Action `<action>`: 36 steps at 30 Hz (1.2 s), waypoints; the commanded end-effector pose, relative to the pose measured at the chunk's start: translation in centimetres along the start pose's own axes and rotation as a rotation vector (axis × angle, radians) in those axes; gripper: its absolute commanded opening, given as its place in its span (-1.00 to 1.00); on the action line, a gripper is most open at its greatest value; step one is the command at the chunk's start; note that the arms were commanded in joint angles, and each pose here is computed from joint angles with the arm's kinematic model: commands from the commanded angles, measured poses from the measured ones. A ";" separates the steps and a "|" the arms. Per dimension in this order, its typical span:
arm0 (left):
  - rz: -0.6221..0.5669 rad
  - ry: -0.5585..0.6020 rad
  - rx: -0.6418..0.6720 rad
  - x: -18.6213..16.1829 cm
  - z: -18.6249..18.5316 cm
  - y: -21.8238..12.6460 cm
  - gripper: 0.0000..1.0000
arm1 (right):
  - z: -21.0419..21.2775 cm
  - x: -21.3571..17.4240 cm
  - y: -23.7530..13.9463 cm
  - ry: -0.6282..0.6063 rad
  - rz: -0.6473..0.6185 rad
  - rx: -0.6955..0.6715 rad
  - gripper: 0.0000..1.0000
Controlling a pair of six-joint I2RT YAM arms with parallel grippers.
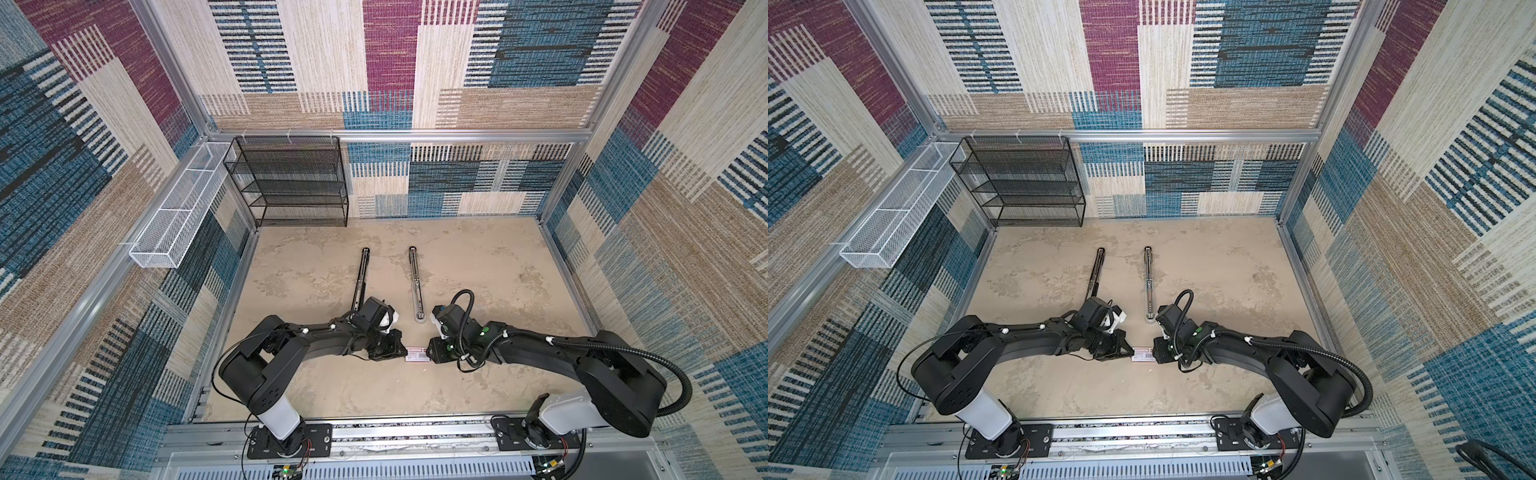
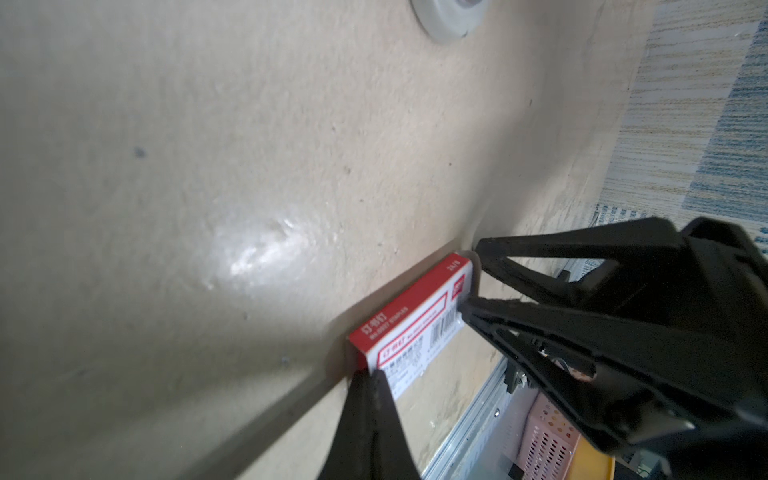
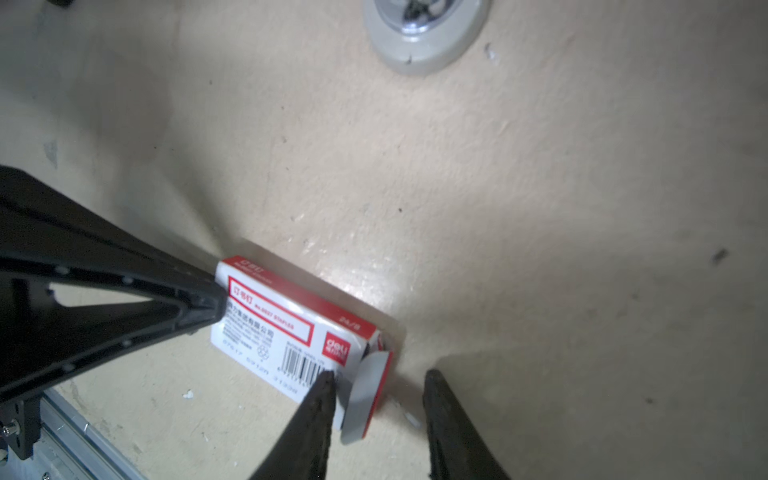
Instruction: Load the staples into the stapler
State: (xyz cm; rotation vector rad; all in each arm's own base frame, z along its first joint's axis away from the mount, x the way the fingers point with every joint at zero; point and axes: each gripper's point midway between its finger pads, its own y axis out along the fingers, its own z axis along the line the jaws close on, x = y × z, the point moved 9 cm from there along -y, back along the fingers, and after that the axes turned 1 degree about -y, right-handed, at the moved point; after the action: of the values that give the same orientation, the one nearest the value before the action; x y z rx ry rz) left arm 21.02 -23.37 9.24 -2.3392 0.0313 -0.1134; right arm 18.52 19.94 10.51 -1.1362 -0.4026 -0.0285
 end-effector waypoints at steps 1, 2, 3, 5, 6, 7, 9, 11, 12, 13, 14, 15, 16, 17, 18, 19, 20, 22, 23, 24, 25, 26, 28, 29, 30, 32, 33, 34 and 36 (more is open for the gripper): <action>-0.009 0.007 -0.005 0.1 -0.1 -0.1 -1.00 | 0.0 0.2 0.0 0.011 -0.009 -0.021 -0.34; -0.011 0.007 -0.004 0.1 -0.1 -0.1 -1.00 | -0.1 0.2 -0.1 0.011 -0.009 -0.027 -0.38; -0.011 0.007 -0.006 0.1 -0.2 -0.1 -1.00 | -0.2 0.1 -0.1 0.012 -0.010 -0.036 -0.42; -0.011 0.005 -0.004 0.1 -0.1 -0.1 -1.00 | -0.3 0.1 -0.4 0.010 -0.018 -0.043 -0.51; -0.012 0.005 -0.005 0.1 -0.1 -0.1 -1.00 | -0.3 0.1 -0.4 0.009 -0.021 -0.042 -0.54; -0.012 0.004 -0.005 0.1 -0.1 -0.1 -1.00 | -0.3 0.1 -0.4 0.009 -0.020 -0.042 -0.58; -0.012 0.005 -0.006 0.1 -0.1 -0.1 -1.00 | -0.3 0.0 -0.4 0.010 -0.017 -0.041 -0.63; -0.013 0.006 -0.004 0.1 -0.1 -0.2 -1.00 | -0.4 0.0 -0.3 0.012 -0.014 -0.043 -0.70; -0.014 0.007 -0.005 0.1 -0.2 -0.2 -1.00 | -0.3 -0.1 -0.3 0.012 -0.013 -0.041 -0.72; -0.013 0.007 -0.002 0.1 -0.1 -0.2 -1.00 | -0.4 -0.1 -0.3 0.011 -0.012 -0.042 -0.74; -0.014 0.009 -0.002 0.1 -0.1 -0.2 -1.00 | -0.5 -0.1 -0.3 0.012 -0.012 -0.045 -0.75; -0.013 0.008 -0.002 0.0 -0.1 -0.2 -1.00 | -0.4 -0.2 -0.3 0.010 -0.011 -0.045 -0.77; -0.014 0.009 -0.002 0.0 -0.1 -0.2 -1.00 | -0.4 -0.1 -0.2 0.009 -0.012 -0.044 -0.79; -0.013 0.010 -0.004 0.1 -0.2 -0.2 -1.00 | -0.4 -0.2 -0.2 0.009 -0.012 -0.044 -0.84; -0.013 0.010 -0.004 0.0 -0.1 -0.2 -1.00 | -0.4 -0.2 -0.2 0.009 -0.012 -0.041 -0.87; -0.012 0.012 -0.007 0.1 -0.2 -0.2 -1.00 | -0.4 -0.1 -0.1 0.009 -0.012 -0.037 -0.90; -0.012 0.012 -0.009 0.1 -0.3 -0.3 -0.99 | -0.3 -0.1 -0.1 0.010 -0.014 -0.030 -0.92; -0.013 0.013 -0.013 0.1 -0.4 -0.4 -0.83 | -0.3 0.0 -0.1 0.013 -0.019 -0.025 -0.95; -0.012 0.014 -0.017 0.1 -0.4 -0.4 -0.77 | -0.3 0.0 -0.1 0.015 -0.021 -0.025 -0.96; -0.011 0.015 -0.019 0.1 -0.5 -0.4 -0.74 | -0.3 0.0 0.0 0.016 -0.020 -0.026 -0.97; -0.008 0.015 -0.021 0.0 -0.5 -0.4 -0.71 | -0.3 0.0 0.0 0.019 -0.019 -0.027 -0.98; -0.006 0.014 -0.022 0.0 -0.5 -0.4 -0.67 | -0.3 0.0 0.0 0.019 -0.021 -0.027 -0.99; -0.003 0.014 -0.022 -0.1 -0.4 -0.4 -0.62 | -0.3 0.0 0.0 0.021 -0.021 -0.027 -1.00; 0.000 0.016 -0.023 -0.1 -0.4 -0.4 -0.60 | -0.3 0.1 0.0 0.021 -0.022 -0.028 -1.00; 0.001 0.015 -0.024 -0.1 -0.4 -0.4 -0.58 | -0.2 0.1 0.0 0.022 -0.025 -0.027 -1.00; 0.001 0.016 -0.025 -0.1 -0.4 -0.4 -0.57 | -0.2 0.2 0.0 0.022 -0.029 -0.022 -1.00; 0.001 0.017 -0.024 -0.1 -0.4 -0.4 -0.58 | -0.1 0.3 0.0 0.022 -0.031 -0.021 -1.00; 0.002 0.017 -0.025 -0.2 -0.4 -0.4 -0.60 | -0.1 0.3 0.0 0.022 -0.031 -0.019 -1.00; 0.002 0.015 -0.024 -0.2 -0.4 -0.4 -0.75 | 0.0 0.4 0.0 0.021 -0.033 -0.020 -1.00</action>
State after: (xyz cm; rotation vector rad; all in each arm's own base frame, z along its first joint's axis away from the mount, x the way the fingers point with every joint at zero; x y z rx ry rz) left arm 20.90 -23.31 9.61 -2.3488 0.0306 -0.1235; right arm 18.53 19.63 10.32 -1.1629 -0.3928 -0.0485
